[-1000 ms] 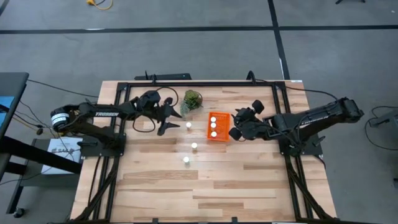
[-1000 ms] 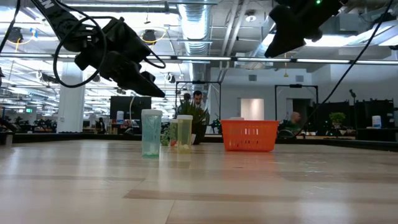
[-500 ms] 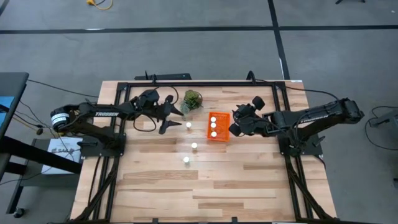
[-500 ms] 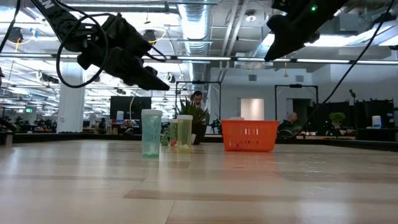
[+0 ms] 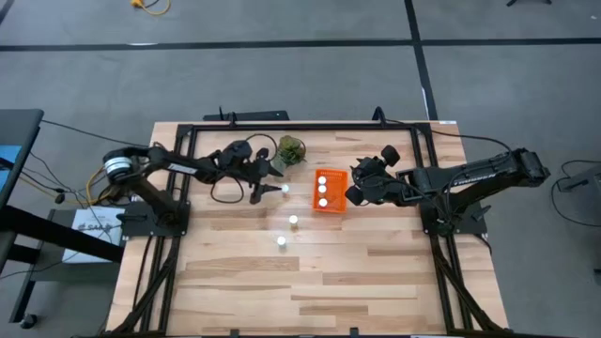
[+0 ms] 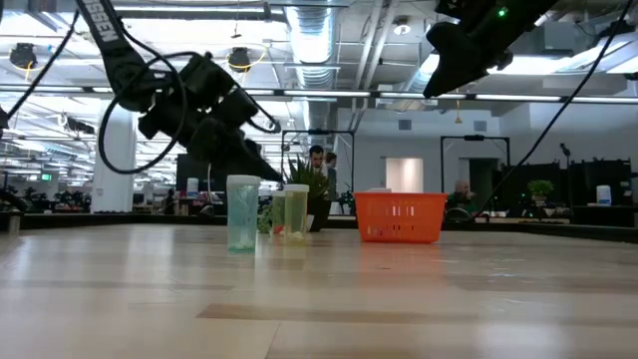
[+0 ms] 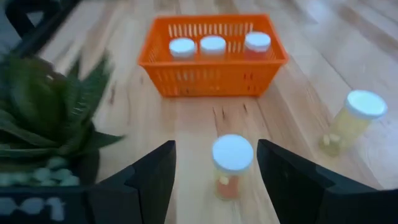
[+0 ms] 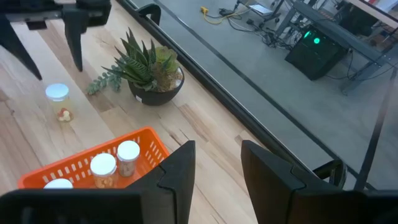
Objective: Pick and place pill bottles into a basket
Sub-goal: Put the top yellow pill bottle into the basket
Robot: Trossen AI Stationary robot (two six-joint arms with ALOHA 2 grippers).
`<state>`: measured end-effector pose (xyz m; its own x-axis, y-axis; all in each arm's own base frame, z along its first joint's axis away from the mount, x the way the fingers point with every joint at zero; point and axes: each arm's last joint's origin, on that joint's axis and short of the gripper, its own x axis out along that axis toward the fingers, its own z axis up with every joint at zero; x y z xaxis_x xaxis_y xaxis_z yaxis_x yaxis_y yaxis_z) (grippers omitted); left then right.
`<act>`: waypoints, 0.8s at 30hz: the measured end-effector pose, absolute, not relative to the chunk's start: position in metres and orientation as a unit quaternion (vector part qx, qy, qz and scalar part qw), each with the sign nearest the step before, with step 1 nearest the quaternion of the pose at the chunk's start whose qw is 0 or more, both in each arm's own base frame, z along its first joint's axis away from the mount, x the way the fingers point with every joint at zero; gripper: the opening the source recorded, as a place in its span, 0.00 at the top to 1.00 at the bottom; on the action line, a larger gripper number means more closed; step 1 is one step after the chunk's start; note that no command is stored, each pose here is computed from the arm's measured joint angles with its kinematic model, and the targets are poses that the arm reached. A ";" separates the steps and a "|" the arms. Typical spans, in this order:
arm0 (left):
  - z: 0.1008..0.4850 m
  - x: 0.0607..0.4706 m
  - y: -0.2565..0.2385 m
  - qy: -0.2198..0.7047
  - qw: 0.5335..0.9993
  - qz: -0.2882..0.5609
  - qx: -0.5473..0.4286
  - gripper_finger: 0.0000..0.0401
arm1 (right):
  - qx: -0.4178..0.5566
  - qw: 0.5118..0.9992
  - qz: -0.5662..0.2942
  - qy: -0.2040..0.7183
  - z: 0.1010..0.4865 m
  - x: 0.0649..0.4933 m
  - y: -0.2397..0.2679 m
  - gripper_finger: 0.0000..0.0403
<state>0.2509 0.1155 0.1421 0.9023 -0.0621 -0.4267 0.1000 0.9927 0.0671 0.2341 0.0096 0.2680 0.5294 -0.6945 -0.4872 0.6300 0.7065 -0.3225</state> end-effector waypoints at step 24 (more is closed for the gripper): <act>0.130 0.259 0.107 0.228 0.970 -0.051 0.061 0.46 | -0.060 0.873 -0.377 0.305 0.268 0.234 0.010 0.70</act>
